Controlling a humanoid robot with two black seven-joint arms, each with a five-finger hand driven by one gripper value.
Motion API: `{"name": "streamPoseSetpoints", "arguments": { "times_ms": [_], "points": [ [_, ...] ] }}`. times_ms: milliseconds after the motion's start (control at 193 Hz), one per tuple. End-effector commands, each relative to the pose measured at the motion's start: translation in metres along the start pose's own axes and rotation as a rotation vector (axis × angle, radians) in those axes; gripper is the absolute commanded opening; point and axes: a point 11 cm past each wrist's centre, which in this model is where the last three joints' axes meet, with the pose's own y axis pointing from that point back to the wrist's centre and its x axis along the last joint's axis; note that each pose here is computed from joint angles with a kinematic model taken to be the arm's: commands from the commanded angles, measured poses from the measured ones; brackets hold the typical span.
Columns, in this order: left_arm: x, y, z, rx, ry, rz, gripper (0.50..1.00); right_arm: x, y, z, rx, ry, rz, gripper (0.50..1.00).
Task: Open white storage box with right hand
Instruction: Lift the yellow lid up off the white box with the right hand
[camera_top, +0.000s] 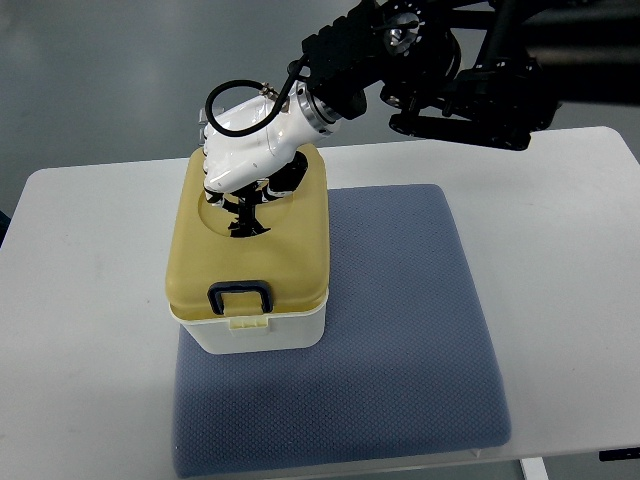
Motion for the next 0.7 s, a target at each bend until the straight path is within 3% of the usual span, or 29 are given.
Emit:
{"name": "streamPoseSetpoints", "arguments": {
  "times_ms": [0, 341, 693],
  "points": [
    [0.0, 0.0, 0.0, -0.002, 0.0, 0.0, 1.0, 0.008, 0.004, 0.003, -0.011, 0.002, 0.028, 0.5],
    [0.0, 0.0, 0.0, 0.0, -0.001, 0.0, 1.0, 0.019, 0.032, 0.022, -0.079, 0.019, 0.05, 0.5],
    [0.0, 0.0, 0.0, 0.0, 0.0, 0.0, 1.0, 0.001, 0.103, 0.056, -0.236, -0.007, 0.08, 0.5]
  ]
}}
